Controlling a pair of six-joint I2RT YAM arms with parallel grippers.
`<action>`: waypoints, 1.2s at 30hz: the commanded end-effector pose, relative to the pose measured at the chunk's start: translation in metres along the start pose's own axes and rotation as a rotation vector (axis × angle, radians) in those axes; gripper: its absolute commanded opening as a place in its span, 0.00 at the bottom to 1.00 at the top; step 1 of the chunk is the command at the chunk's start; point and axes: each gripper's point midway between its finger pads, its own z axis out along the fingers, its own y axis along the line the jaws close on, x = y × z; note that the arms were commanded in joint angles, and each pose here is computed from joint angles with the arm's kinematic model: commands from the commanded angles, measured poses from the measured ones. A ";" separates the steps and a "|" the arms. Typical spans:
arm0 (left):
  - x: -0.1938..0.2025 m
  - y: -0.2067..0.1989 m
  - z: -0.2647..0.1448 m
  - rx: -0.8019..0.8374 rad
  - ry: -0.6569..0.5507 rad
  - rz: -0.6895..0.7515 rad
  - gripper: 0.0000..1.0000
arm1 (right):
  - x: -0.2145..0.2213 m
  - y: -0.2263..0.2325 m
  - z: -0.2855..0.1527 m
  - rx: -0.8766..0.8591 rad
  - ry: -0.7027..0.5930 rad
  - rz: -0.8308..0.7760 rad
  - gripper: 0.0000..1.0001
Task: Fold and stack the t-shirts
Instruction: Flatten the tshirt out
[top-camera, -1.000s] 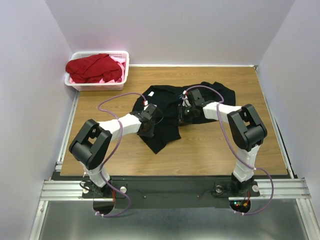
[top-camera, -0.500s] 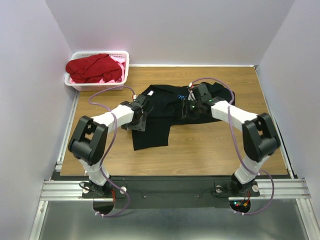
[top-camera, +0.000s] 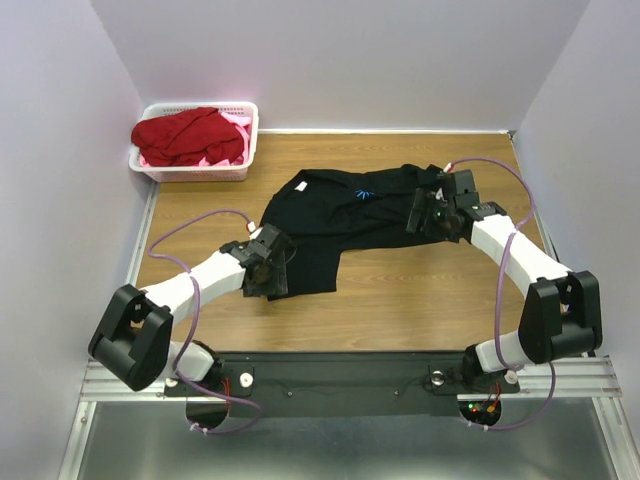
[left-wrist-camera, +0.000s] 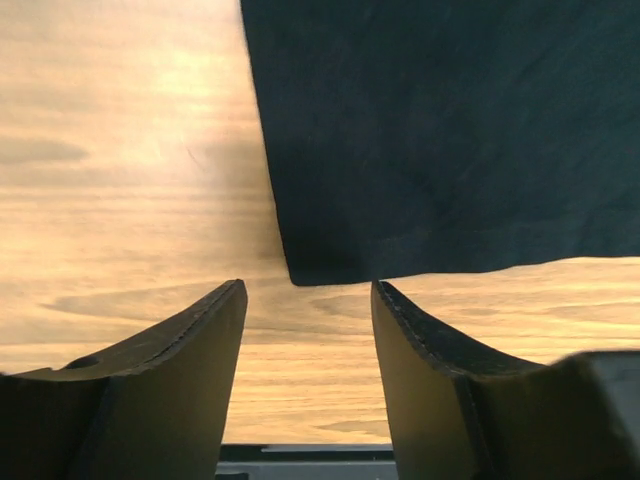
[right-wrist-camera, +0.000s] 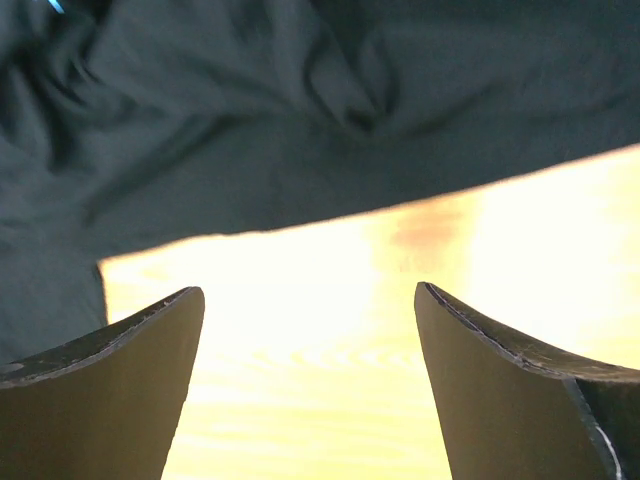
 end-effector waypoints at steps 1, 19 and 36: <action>0.001 -0.002 0.009 -0.011 -0.019 -0.070 0.61 | -0.001 -0.006 -0.011 0.023 -0.023 -0.008 0.92; 0.021 0.010 0.040 -0.106 0.025 -0.025 0.42 | 0.002 -0.022 -0.012 0.083 -0.028 -0.012 0.91; -0.017 0.006 -0.021 -0.004 -0.132 -0.038 0.00 | -0.022 -0.147 0.012 0.461 -0.063 0.278 0.70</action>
